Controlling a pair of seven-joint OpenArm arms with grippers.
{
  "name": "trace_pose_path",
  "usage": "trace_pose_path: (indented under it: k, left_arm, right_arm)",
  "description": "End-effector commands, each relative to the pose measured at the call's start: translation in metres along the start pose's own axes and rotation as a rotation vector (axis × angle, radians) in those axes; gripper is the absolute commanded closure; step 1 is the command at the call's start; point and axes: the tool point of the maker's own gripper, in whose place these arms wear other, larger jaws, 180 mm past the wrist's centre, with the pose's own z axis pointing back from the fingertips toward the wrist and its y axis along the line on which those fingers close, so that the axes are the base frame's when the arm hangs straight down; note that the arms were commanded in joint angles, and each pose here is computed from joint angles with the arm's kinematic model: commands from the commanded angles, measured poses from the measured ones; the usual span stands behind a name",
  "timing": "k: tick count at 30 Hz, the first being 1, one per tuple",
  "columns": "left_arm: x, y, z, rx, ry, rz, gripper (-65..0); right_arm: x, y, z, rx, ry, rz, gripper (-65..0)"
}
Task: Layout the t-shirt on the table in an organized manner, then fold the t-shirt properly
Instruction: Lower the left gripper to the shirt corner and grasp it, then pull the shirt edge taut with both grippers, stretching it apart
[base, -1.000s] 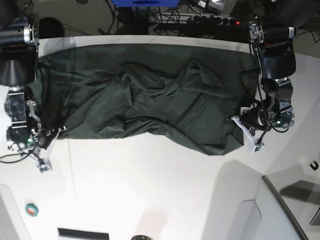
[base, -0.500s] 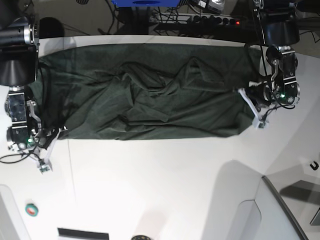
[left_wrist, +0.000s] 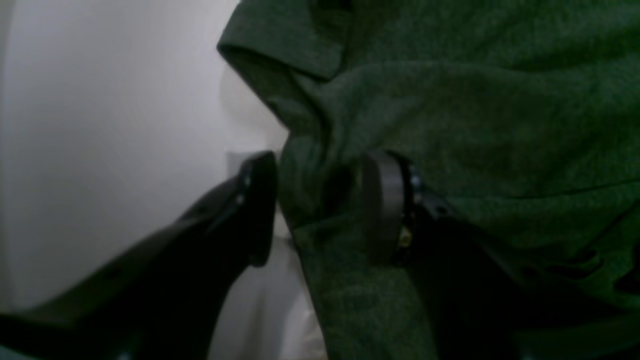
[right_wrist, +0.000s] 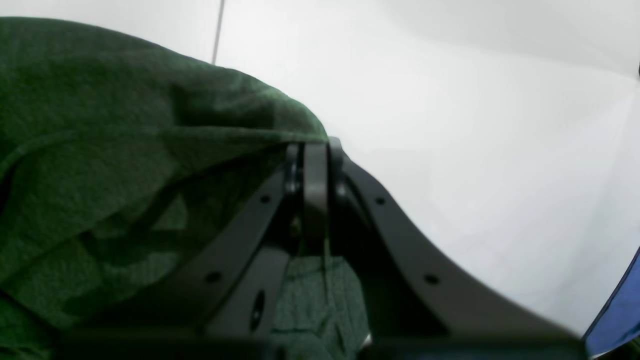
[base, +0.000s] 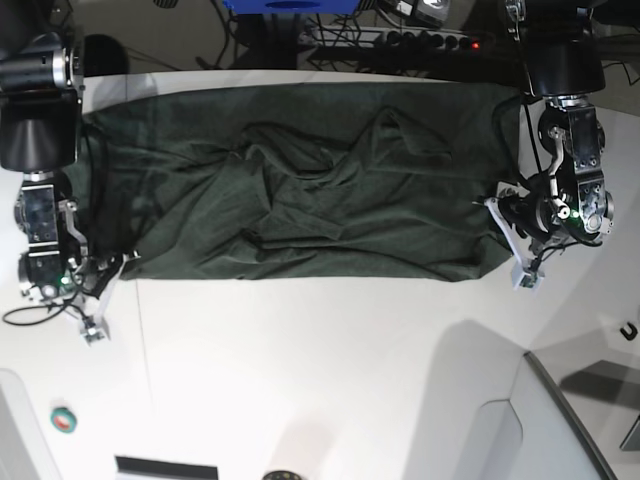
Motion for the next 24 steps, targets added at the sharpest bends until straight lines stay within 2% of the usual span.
trace_pose_path:
  k: [1, 6, 8, 18, 21, 24]
  left_arm:
    - [0.012, 0.007, 0.007, 0.018, -0.028, -0.002, -27.8]
    - [0.016, 0.007, 0.006, 0.017, -0.055, -0.001, -27.6]
    - [0.032, 0.01, 0.009, 0.021, -0.092, 0.0, -27.5]
    - [0.063, 0.023, -0.019, -0.032, -0.053, 0.088, -27.5]
    - [0.07, 0.013, -0.031, -0.049, -0.039, 0.031, -27.5]
    - [0.067, 0.012, -0.04, -0.041, -0.024, 0.02, -27.5]
  right_arm:
    - [0.019, -0.015, 0.008, -0.031, -0.047, -0.002, 0.0]
    - [0.02, -0.015, 0.008, -0.031, -0.049, -0.003, 0.0]
    - [0.021, -0.015, 0.008, -0.032, -0.05, -0.003, 0.0]
    - [0.025, -0.009, 0.008, -0.02, -0.057, -0.005, 0.0]
    - [0.025, -0.009, 0.008, -0.02, -0.057, -0.005, 0.0]
    - [0.025, -0.009, 0.008, -0.02, -0.057, -0.005, 0.0]
